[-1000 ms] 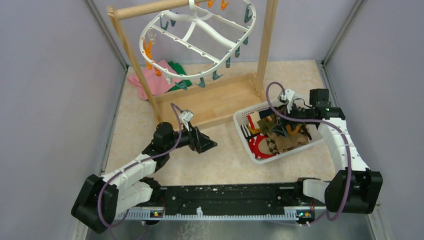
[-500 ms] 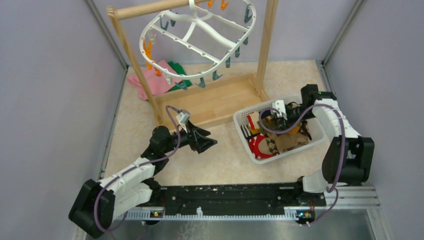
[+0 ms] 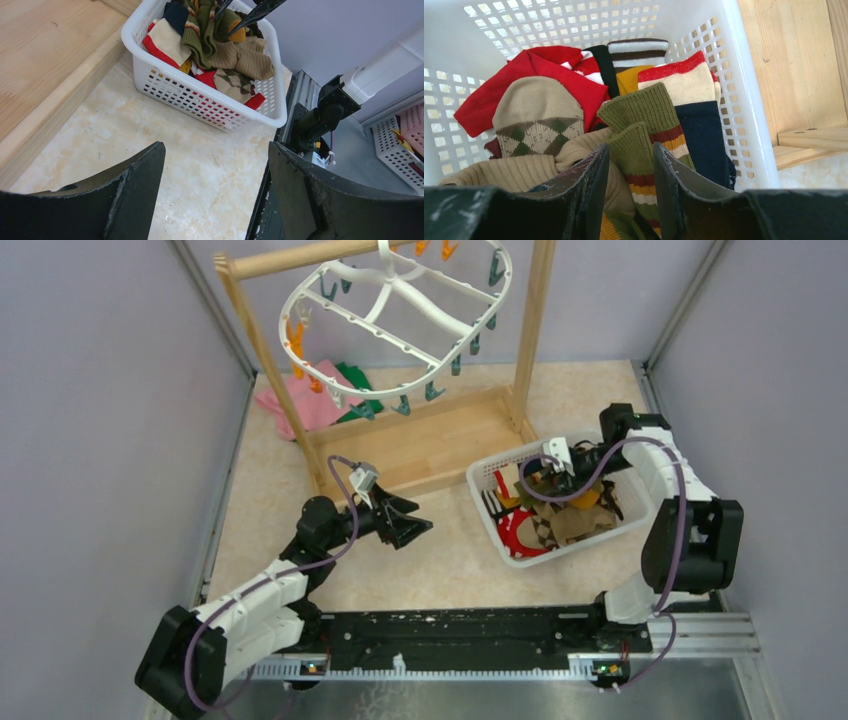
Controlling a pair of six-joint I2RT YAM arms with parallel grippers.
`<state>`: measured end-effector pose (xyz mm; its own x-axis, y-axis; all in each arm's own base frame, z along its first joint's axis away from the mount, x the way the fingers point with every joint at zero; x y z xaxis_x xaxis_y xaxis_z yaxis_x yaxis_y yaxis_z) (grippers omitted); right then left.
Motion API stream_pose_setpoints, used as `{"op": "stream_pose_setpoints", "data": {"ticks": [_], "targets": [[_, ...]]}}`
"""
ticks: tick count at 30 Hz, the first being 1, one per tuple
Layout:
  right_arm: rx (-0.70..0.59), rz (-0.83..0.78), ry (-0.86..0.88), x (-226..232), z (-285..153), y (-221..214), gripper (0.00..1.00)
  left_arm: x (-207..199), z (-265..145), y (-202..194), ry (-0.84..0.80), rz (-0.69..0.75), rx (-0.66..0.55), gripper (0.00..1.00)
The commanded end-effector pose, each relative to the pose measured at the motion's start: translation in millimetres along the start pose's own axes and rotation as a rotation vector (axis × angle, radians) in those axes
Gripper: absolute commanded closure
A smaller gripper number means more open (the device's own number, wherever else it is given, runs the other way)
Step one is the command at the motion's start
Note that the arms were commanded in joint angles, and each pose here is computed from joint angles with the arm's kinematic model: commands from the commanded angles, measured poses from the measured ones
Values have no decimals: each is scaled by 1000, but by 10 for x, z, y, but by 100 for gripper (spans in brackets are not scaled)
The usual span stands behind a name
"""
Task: Clip the socks to the hanger
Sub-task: Pick up the sock from the bin.
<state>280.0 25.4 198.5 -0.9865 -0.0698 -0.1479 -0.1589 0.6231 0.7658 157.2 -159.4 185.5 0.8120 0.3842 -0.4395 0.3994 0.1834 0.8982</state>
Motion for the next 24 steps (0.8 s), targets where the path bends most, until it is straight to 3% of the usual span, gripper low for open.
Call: {"op": "stream_pose_setpoints", "data": {"ticks": [1, 12, 21, 24], "targets": [[-21, -19, 8, -56, 3, 22, 62, -45, 1, 69, -35, 63, -49, 18], [26, 98, -44, -215, 130, -232, 60, -57, 6, 59, -45, 58, -46, 18], [60, 116, -69, -197, 167, -313, 51, -56, 19, 48, -53, 53, -41, 18], [70, 133, -57, -172, 176, -335, 54, -60, 22, 41, -60, 48, -40, 18]]}}
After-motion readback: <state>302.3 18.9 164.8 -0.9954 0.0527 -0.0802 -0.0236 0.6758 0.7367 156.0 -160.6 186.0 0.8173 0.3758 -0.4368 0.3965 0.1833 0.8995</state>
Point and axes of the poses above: each gripper's point midway between its finger pads, its own z axis out along the fingers, its own x axis along the line the jaws close on, y = z × x, the point moved 10 cm from there along -z, back along the fingers, and after that the axes turned 4 degrees about z, right-handed, at the moved point
